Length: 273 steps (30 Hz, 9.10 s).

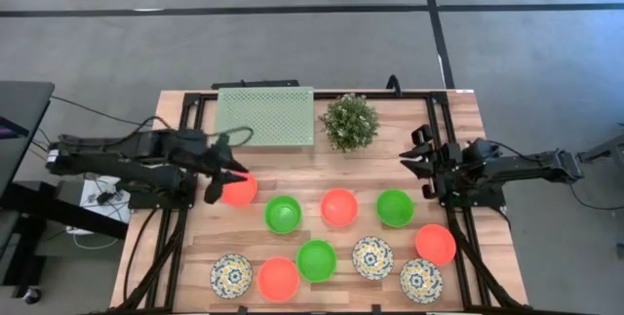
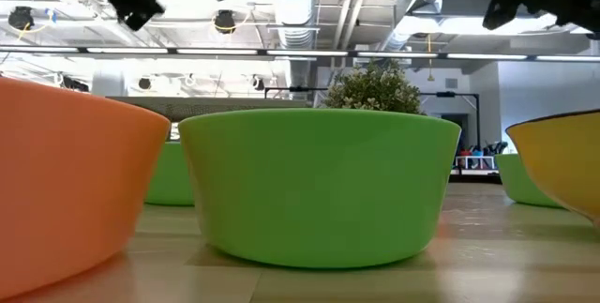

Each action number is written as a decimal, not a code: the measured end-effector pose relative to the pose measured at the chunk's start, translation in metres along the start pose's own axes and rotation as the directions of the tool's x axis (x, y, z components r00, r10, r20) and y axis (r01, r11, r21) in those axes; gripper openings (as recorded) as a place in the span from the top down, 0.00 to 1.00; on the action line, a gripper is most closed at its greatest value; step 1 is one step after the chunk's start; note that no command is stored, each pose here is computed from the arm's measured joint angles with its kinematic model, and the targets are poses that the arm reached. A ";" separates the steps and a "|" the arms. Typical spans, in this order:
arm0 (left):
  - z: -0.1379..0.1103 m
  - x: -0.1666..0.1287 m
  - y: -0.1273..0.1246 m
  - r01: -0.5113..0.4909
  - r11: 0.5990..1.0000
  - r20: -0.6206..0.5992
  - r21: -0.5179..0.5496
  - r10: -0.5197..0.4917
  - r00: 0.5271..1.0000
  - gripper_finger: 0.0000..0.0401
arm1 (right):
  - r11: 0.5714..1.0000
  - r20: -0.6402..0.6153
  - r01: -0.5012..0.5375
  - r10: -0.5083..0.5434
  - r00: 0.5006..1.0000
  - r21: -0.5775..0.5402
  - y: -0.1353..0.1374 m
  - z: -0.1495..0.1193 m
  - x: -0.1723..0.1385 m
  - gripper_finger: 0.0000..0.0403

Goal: Pick & Place Mini bowls
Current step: Put the orange bowl on the shelf, then put the white patterned bowl on the shelf

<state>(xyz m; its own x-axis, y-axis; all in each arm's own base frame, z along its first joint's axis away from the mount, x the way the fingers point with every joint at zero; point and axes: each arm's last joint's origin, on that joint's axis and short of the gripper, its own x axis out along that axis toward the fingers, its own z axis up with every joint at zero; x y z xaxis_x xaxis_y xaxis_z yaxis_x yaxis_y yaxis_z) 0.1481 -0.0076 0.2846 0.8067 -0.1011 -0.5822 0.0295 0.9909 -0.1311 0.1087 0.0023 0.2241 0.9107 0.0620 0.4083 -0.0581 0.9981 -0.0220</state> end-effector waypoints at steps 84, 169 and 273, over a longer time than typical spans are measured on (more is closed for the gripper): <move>0.016 0.003 0.074 -0.581 0.805 -0.474 0.123 0.562 0.678 0.98 | 0.996 -0.546 -0.060 0.088 0.833 0.069 0.001 -0.036 0.150 0.72; -0.009 0.032 -0.050 0.032 0.982 0.066 0.184 -0.045 0.997 0.72 | 0.929 -0.882 -0.229 0.354 0.310 0.292 0.129 -0.074 0.231 0.72; 0.003 -0.022 -0.050 0.030 0.987 0.342 0.158 -0.083 0.936 0.72 | 0.788 -0.845 -0.352 -0.371 0.384 -0.506 -0.030 -0.025 0.345 1.00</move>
<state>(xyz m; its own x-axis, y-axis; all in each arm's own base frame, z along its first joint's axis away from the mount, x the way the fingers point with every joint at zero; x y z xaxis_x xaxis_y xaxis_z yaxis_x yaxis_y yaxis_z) 0.1307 -0.0551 0.3060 0.9546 -0.1466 -0.2595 0.1465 0.9890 -0.0199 0.4349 -0.0059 0.3431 0.7170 -0.3435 -0.6066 -0.1595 0.7662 -0.6224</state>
